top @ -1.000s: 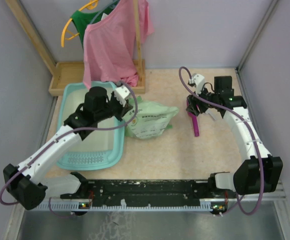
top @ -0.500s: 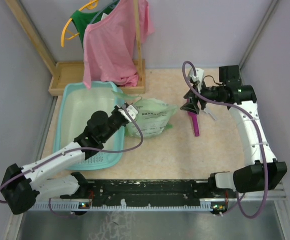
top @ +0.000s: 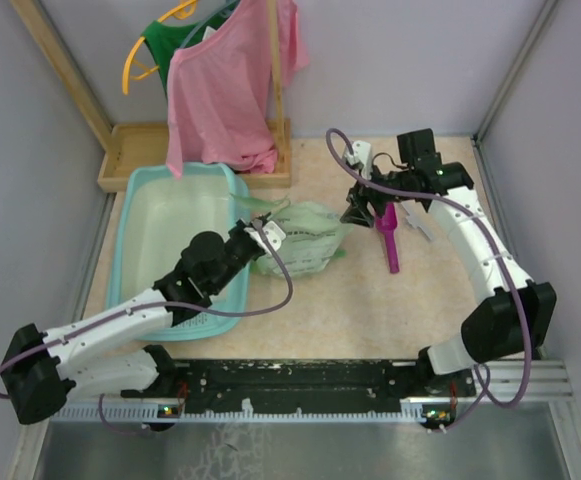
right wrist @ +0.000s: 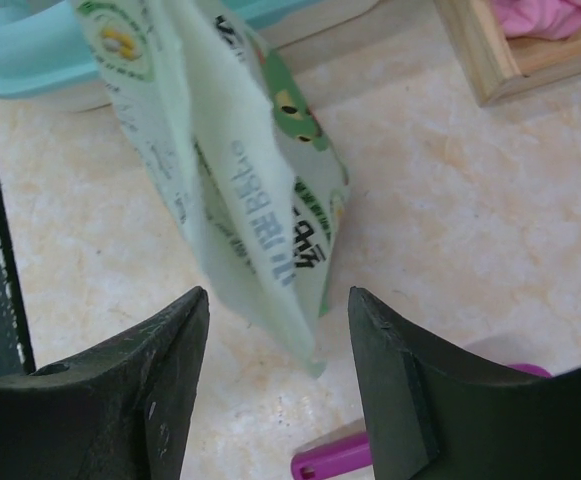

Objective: Fill the litter box with clean litter
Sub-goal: Open the cat litter bag at the center of the board.

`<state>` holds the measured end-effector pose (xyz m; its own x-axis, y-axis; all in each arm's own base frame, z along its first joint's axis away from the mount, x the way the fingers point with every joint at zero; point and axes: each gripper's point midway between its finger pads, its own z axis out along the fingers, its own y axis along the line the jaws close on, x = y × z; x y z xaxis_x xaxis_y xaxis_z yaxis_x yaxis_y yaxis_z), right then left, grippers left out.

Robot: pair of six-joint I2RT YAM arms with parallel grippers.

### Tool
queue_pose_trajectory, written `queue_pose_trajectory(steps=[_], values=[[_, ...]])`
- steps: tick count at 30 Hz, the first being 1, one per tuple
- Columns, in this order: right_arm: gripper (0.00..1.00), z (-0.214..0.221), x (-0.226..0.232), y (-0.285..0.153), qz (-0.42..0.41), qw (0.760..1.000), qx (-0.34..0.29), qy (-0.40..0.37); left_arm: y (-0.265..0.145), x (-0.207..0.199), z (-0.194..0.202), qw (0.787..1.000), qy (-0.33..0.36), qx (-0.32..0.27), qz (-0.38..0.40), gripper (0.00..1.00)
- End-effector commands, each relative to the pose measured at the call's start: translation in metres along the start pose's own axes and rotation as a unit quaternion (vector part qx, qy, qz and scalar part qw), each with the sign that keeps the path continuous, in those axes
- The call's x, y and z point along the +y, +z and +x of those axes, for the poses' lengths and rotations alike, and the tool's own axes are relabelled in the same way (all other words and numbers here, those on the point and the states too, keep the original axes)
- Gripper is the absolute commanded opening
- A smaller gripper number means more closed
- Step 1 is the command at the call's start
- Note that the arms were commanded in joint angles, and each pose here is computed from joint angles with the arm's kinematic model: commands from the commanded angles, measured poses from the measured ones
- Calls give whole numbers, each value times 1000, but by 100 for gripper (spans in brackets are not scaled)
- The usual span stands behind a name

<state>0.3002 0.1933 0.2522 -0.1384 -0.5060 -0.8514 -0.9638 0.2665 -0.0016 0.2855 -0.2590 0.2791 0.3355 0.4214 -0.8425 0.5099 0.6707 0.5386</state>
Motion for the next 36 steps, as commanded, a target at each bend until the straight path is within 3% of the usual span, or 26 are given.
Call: queue_pose_trajectory(steps=[1,7,13,36], values=[[58,-42,-37,-5,54,997,-39,-25,-13,40,-69,992,-17,-107,-70,0],[57,-43,-42,2,27,999,-29,-21,-22,37,-68,991,-24,-106,-75,0],[55,-35,-19,7,-51,999,-14,4,-22,38,-68,991,-20,-103,-80,0],[47,-1,14,33,-107,994,17,21,-19,30,-75,992,-35,-107,-62,0]])
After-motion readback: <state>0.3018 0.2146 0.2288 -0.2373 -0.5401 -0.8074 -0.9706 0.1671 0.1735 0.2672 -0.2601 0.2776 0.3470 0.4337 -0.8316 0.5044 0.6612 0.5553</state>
